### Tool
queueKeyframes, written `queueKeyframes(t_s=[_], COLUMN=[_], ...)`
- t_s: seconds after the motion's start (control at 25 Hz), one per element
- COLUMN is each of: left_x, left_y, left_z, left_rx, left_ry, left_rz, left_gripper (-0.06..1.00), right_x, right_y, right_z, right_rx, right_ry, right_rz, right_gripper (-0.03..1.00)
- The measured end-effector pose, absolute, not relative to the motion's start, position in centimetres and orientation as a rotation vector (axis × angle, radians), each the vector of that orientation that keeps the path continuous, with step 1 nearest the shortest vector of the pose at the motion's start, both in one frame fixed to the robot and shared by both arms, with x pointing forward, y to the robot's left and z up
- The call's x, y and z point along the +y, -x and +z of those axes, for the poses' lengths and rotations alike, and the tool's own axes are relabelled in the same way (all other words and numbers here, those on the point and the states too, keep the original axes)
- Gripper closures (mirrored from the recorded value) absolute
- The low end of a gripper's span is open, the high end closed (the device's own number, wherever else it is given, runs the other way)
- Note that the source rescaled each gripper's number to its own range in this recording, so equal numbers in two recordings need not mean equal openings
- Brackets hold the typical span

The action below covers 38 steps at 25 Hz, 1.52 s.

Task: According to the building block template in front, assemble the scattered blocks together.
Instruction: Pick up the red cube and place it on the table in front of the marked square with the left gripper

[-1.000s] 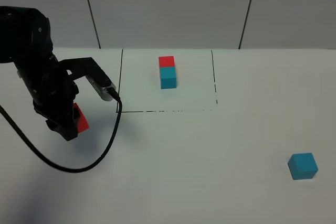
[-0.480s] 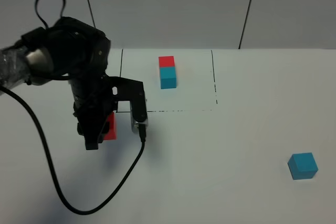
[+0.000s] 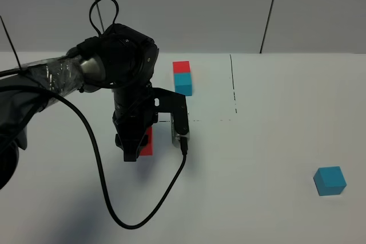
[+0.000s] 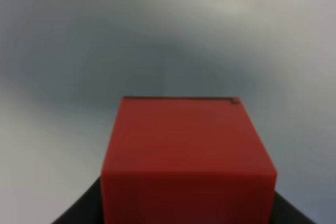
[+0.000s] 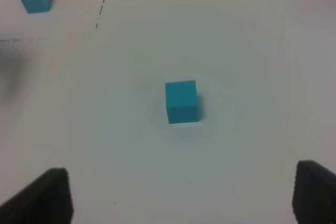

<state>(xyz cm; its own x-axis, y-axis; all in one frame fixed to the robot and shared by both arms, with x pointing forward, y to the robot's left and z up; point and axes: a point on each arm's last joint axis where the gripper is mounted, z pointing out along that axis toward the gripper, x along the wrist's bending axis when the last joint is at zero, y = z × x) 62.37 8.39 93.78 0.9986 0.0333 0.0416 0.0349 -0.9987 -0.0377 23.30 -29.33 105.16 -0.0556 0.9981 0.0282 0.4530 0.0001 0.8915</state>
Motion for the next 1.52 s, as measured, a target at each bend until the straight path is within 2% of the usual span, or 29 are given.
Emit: queueKeyframes(t_s=[0.32, 0.68, 1.04, 1.52], left_x=[8.1, 7.6, 6.7, 5.1], left_y=[-62.5, -63.0, -63.3, -62.8], left_z=[91.2, 90.9, 88.6, 88.2], left_rx=[-0.016, -0.026, 0.001, 0.055], left_ry=[3.071, 3.128, 3.098, 3.091], left_rz=[0.014, -0.062, 0.016, 0.027], left_gripper=[0.94, 0.94, 0.94, 0.94], right_x=[-29.3, -29.3, -29.3, -29.3], right_y=[-23.3, -23.3, -23.3, -23.3], right_z=[105.2, 105.2, 105.2, 105.2], right_rx=[1.589, 1.589, 1.590, 1.590], right_ry=[-1.531, -1.531, -1.531, -1.531], right_rz=[1.007, 1.007, 1.008, 1.008], right_gripper=[0.28, 0.28, 0.28, 0.28])
